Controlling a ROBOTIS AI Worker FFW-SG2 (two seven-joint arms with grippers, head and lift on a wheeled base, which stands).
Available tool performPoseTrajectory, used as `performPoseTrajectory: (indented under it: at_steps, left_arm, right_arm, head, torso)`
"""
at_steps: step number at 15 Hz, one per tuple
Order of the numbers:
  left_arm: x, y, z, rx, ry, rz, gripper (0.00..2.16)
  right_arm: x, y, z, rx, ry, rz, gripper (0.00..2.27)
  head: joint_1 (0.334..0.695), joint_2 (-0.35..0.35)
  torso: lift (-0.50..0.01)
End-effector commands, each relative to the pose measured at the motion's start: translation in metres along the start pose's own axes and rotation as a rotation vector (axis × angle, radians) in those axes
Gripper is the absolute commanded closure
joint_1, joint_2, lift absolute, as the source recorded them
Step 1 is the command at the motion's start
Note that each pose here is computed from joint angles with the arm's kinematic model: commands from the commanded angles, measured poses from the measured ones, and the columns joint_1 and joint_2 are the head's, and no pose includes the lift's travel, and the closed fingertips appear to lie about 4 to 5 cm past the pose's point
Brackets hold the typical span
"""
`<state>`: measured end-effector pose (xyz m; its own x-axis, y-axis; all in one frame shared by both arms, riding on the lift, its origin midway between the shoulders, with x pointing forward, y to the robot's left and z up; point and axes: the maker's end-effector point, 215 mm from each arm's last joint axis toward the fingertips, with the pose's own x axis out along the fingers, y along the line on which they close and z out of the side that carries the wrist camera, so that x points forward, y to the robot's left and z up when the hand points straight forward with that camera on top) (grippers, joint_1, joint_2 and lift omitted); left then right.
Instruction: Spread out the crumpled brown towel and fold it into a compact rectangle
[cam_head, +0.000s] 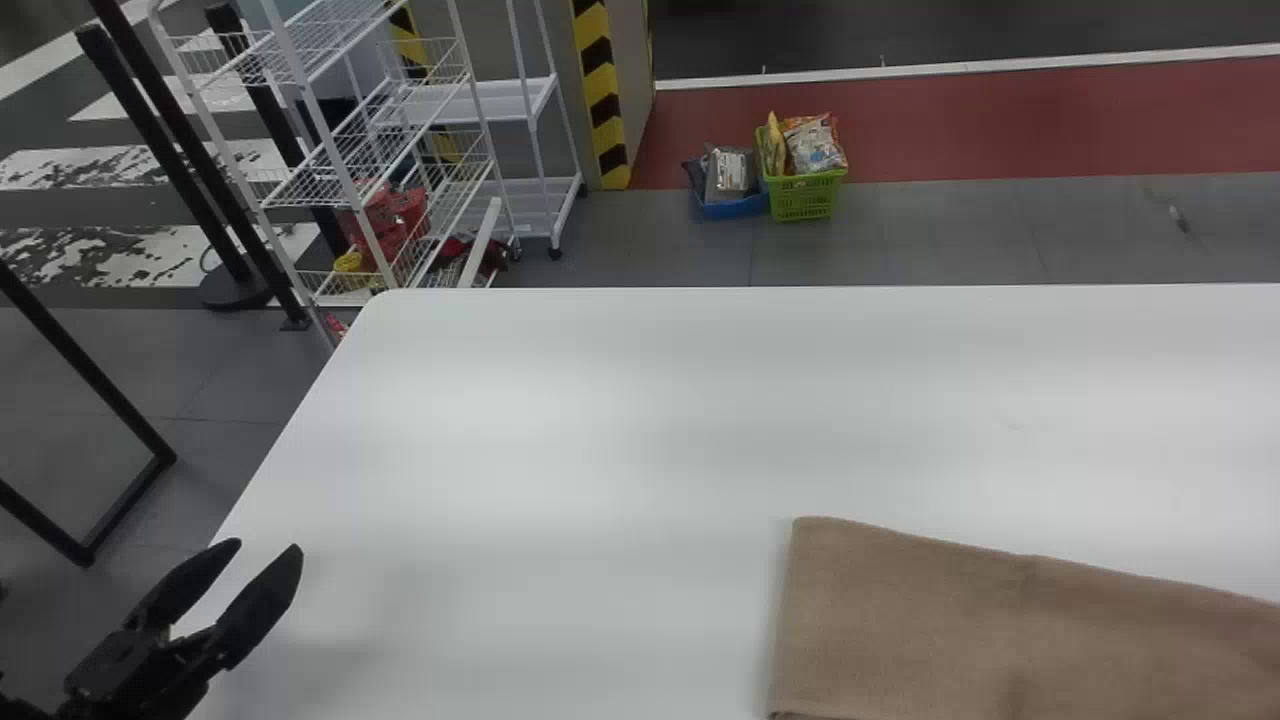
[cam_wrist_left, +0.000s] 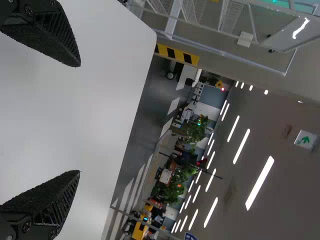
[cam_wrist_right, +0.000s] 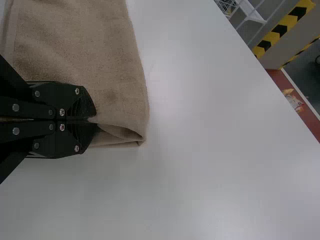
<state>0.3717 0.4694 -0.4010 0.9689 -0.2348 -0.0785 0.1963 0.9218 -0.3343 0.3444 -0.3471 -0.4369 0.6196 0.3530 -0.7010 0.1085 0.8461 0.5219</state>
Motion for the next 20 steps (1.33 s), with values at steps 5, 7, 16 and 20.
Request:
performPoseTrajectory:
  at_steps: [5,7,16,20]
  left_arm:
    - [0.001,0.001,-0.002,0.003,0.006,0.006,0.04]
    - [0.001,0.001,-0.002,0.003,0.006,0.006,0.04]
    - [0.0,0.003,-0.002,0.004,0.008,0.011,0.04]
    - [0.001,0.002,-0.002,0.005,0.009,0.009,0.04]
  right_arm:
    - [0.01,-0.011,0.001,0.01,0.026,-0.026,0.45]
    - [0.011,-0.008,0.002,0.008,0.024,-0.016,0.33]
    - [-0.006,0.004,0.017,-0.019,-0.026,0.012,0.33]
    - [0.0,-0.001,0.01,-0.019,0.001,-0.004,0.34]
  head:
    - [0.695,0.186]
    - [0.695,0.184]
    - [0.695,0.186]
    - [0.695,0.187]
  torso:
    - [-0.127]
    - [-0.127]
    - [-0.127]
    - [-0.127]
